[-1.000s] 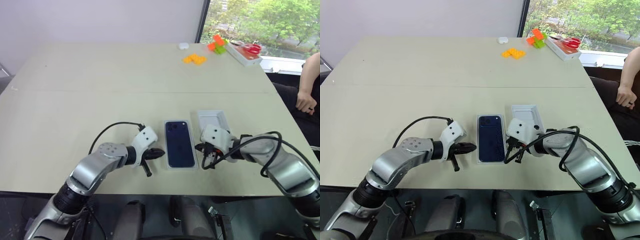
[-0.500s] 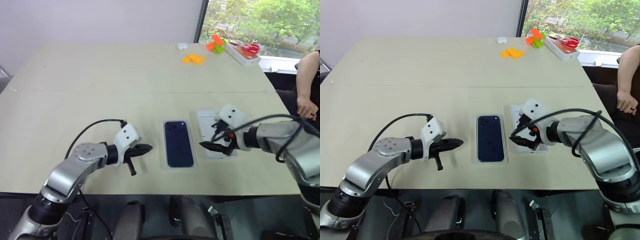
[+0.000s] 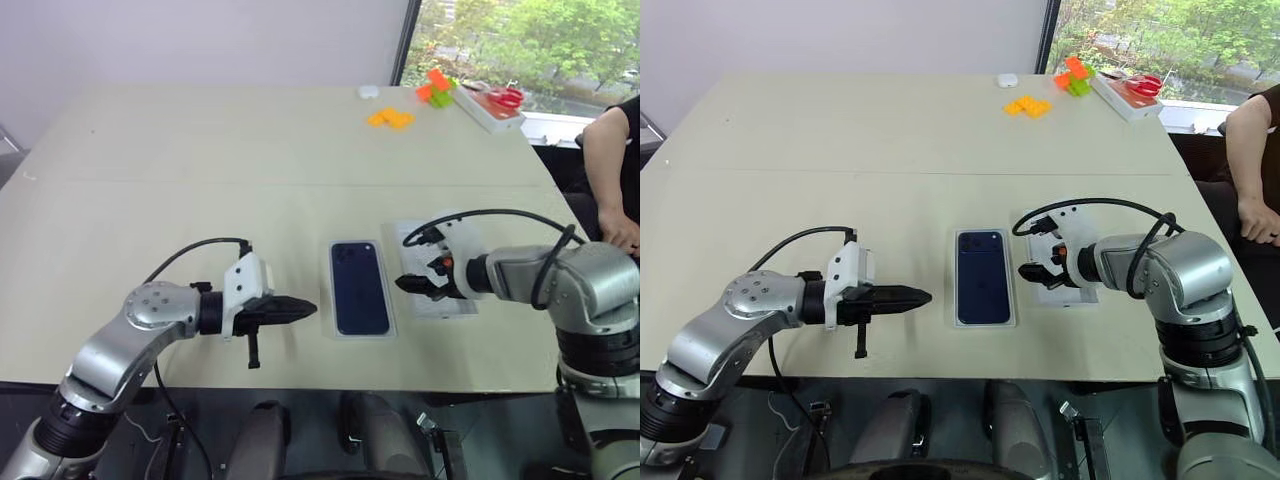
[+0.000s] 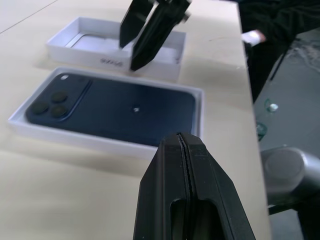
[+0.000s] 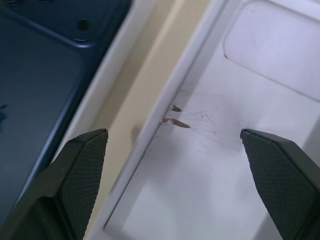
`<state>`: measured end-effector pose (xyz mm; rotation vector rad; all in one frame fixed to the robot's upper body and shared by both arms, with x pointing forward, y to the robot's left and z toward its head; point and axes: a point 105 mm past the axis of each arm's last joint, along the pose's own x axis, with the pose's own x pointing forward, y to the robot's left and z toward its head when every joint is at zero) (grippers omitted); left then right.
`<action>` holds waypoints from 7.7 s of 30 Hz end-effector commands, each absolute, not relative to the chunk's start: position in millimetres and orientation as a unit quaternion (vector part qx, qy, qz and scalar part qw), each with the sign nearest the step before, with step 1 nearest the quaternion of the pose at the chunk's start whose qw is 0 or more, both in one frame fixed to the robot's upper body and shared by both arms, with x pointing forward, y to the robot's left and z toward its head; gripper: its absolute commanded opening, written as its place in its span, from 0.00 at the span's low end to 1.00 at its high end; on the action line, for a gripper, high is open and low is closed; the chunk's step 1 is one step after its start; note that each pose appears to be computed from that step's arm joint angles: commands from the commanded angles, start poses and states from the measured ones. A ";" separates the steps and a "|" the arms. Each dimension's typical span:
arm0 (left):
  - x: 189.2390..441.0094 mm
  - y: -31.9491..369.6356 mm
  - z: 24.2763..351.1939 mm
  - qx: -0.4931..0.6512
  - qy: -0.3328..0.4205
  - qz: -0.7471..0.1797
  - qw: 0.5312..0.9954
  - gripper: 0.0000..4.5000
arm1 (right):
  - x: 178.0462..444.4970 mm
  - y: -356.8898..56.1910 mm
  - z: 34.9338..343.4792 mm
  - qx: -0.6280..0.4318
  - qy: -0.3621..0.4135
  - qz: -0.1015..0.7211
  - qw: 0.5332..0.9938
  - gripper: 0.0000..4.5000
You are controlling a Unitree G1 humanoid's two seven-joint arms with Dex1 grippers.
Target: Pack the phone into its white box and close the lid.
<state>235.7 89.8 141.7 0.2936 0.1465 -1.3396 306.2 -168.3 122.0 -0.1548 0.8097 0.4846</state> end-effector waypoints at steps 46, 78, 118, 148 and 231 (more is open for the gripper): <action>304.0 162.8 159.9 0.130 0.038 -0.406 0.904 0.00 | 268.0 -6.6 168.3 0.528 0.336 0.312 0.715 0.06; 299.3 87.3 168.3 0.029 0.014 -0.496 0.868 0.00 | 319.0 -132.0 186.6 0.036 0.210 0.299 0.930 0.88; 283.8 75.8 121.0 0.082 0.149 -0.494 0.853 0.00 | 295.0 -99.6 151.2 -0.222 0.191 0.401 0.868 0.02; 272.3 66.1 120.8 0.083 0.151 -0.520 0.837 0.00 | 291.3 -109.9 136.0 -0.225 0.217 0.394 0.865 0.02; 275.4 56.7 123.6 0.028 0.140 -0.515 0.845 0.00 | 298.5 -118.6 141.0 -0.217 0.182 0.391 0.876 0.02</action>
